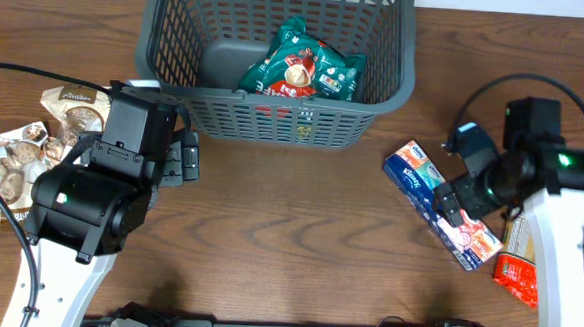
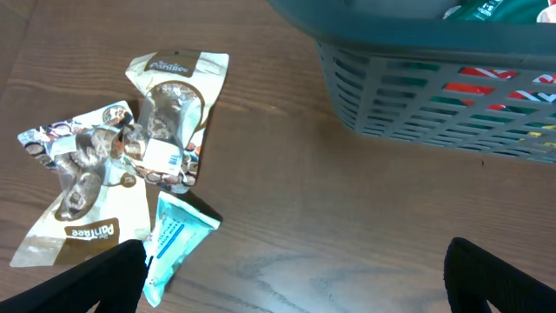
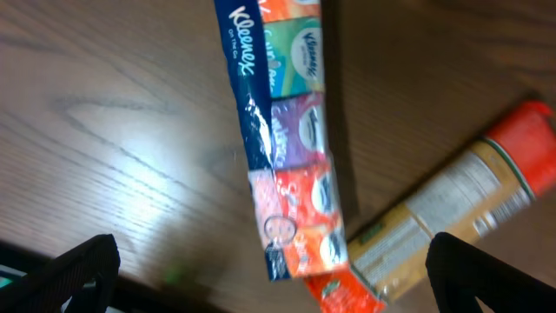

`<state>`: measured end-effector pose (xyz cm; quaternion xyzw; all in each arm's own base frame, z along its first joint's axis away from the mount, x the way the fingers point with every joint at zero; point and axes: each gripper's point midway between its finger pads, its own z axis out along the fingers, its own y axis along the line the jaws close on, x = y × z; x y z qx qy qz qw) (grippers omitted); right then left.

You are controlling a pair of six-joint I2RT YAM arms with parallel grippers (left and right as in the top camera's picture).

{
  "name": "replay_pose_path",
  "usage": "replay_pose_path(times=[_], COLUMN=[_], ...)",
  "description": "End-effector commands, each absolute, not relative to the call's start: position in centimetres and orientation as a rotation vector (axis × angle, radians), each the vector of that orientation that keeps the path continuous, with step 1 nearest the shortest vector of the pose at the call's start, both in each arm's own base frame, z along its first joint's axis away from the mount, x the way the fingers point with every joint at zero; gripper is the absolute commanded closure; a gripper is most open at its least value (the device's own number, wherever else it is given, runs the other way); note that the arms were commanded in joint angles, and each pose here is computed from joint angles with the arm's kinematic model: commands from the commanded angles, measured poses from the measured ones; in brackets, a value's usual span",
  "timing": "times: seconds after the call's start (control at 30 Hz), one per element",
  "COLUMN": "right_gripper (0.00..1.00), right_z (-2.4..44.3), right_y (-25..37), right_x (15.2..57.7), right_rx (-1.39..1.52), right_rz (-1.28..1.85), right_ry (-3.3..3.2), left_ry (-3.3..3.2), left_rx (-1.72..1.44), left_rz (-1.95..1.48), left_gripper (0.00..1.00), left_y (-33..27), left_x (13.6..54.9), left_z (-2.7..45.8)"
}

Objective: Pack container
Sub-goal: 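Grasp the blue Kleenex tissue pack with the right gripper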

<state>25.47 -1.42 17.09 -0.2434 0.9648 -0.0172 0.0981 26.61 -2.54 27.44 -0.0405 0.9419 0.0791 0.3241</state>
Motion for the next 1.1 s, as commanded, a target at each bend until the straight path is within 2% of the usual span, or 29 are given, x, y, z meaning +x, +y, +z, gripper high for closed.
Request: replay_pose_path(times=[0.0, 0.43, 0.77, 0.9, 0.93, 0.97, 1.07], right_gripper=[0.01, 0.01, 0.02, 0.17, 0.25, 0.39, 0.55], right_z=[14.1, 4.3, 0.0, -0.7, -0.8, -0.8, -0.8], right_y=[-1.4, -0.8, -0.8, -0.8, -0.8, -0.8, -0.8], right_x=[26.5, 29.7, 30.1, 30.1, 30.1, 30.2, 30.2], right_rx=[-0.841, -0.863, -0.829, -0.776, -0.763, -0.762, -0.744], right_rz=[0.016, 0.232, 0.283, 0.286, 0.286, 0.284, 0.283], right_ry=[2.913, 3.083, 3.160, 3.190, 3.194, 3.193, 3.195], left_ry=[2.453, 2.446, 2.445, 2.445, 2.445, 2.445, 2.445], left_rx=[-0.122, -0.124, -0.125, -0.125, -0.125, -0.125, -0.125], left_rz=[0.211, 0.208, 0.208, 0.208, 0.208, 0.207, 0.208], left_gripper=[0.01, 0.01, 0.01, 0.01, 0.01, 0.01, 0.01], left_y=[-2.4, -2.4, -2.4, -2.4, -2.4, -2.4, -2.4], left_x=[26.6, 26.8, 26.8, 26.8, 26.8, 26.8, 26.8], left_z=[28.0, 28.1, 28.1, 28.1, 28.1, 28.1, 28.1])
